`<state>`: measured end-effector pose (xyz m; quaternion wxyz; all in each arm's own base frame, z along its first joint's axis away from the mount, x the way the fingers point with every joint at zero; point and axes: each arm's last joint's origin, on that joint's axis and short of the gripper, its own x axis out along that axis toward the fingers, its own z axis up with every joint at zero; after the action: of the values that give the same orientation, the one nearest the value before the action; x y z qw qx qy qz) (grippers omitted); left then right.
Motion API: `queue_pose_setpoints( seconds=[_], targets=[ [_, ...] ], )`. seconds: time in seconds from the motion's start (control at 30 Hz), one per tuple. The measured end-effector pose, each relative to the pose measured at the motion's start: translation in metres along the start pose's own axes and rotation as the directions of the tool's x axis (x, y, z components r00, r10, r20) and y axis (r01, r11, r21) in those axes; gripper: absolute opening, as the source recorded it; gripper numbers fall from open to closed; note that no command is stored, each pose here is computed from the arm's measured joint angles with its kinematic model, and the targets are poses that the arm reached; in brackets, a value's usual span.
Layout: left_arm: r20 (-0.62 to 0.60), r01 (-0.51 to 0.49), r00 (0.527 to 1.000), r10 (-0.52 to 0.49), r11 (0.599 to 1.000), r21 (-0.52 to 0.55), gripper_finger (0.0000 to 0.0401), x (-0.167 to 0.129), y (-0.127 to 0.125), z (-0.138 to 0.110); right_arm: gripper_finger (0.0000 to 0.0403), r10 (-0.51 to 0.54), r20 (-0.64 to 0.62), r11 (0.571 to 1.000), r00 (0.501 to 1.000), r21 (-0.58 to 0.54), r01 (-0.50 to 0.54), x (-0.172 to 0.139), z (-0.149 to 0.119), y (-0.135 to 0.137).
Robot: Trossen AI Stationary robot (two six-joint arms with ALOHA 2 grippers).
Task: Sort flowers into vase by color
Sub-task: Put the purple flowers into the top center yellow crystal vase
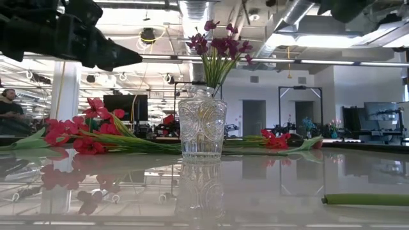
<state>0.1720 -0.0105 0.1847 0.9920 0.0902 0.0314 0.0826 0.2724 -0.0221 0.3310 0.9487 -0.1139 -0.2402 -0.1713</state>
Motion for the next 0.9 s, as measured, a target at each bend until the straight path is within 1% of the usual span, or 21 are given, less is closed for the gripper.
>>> queue_pose_setpoints(
  seconds=[0.13, 0.27, 0.33, 0.4, 0.5, 0.57, 0.63, 0.77, 0.83, 0.9],
  targets=[
    [0.012, -0.027, 1.0, 0.027, 1.0, -0.014, 0.0139, 0.004, 0.003, -0.001, 0.0029, -0.081, -0.018, 0.997, 0.997, -0.014, 0.081, 0.002, 0.001, -0.052],
    [0.0, -0.028, 1.0, 0.028, 0.999, -0.034, 0.0139, 0.005, 0.004, -0.002, 0.0029, -0.217, -0.079, 0.976, 0.973, -0.043, 0.215, -0.001, -0.01, -0.106],
    [0.003, -0.028, 1.0, 0.029, 0.999, -0.02, 0.0139, 0.005, 0.004, -0.002, 0.0029, -0.254, -0.086, 0.967, 0.963, -0.011, 0.254, -0.003, -0.018, -0.13],
    [0.013, -0.031, 0.999, 0.031, 0.999, 0.005, 0.0139, 0.005, 0.004, -0.001, 0.0029, -0.282, -0.105, 0.958, 0.954, 0.026, 0.286, -0.006, -0.032, -0.152],
    [0.043, -0.039, 0.998, 0.038, 0.999, 0.028, 0.0139, 0.005, 0.005, 0.002, 0.0029, -0.321, -0.12, 0.937, 0.939, 0.102, 0.334, -0.008, -0.058, -0.174],
    [0.043, -0.043, 0.998, 0.041, 0.998, 0.046, 0.0139, 0.005, 0.005, 0.002, 0.0029, -0.336, -0.095, 0.923, 0.937, 0.164, 0.348, -0.008, -0.075, -0.183],
    [0.04, -0.062, 0.997, 0.059, 0.996, 0.061, 0.0139, 0.004, 0.005, 0.002, 0.0029, -0.336, -0.058, 0.91, 0.94, 0.239, 0.34, -0.008, -0.091, -0.185],
    [0.033, -0.087, 0.996, 0.085, 0.994, 0.062, 0.0139, 0.004, 0.006, 0.002, 0.0029, -0.298, 0.042, 0.889, 0.954, 0.377, 0.261, -0.007, -0.116, -0.175],
    [0.033, -0.091, 0.995, 0.089, 0.993, 0.071, 0.0139, 0.004, 0.006, 0.002, 0.0029, -0.278, 0.032, 0.882, 0.96, 0.403, 0.242, -0.005, -0.127, -0.166],
    [0.033, -0.091, 0.996, 0.089, 0.993, 0.08, 0.0139, 0.004, 0.006, 0.002, 0.0029, -0.26, -0.005, 0.887, 0.966, 0.394, 0.241, -0.002, -0.137, -0.157]
  ],
)
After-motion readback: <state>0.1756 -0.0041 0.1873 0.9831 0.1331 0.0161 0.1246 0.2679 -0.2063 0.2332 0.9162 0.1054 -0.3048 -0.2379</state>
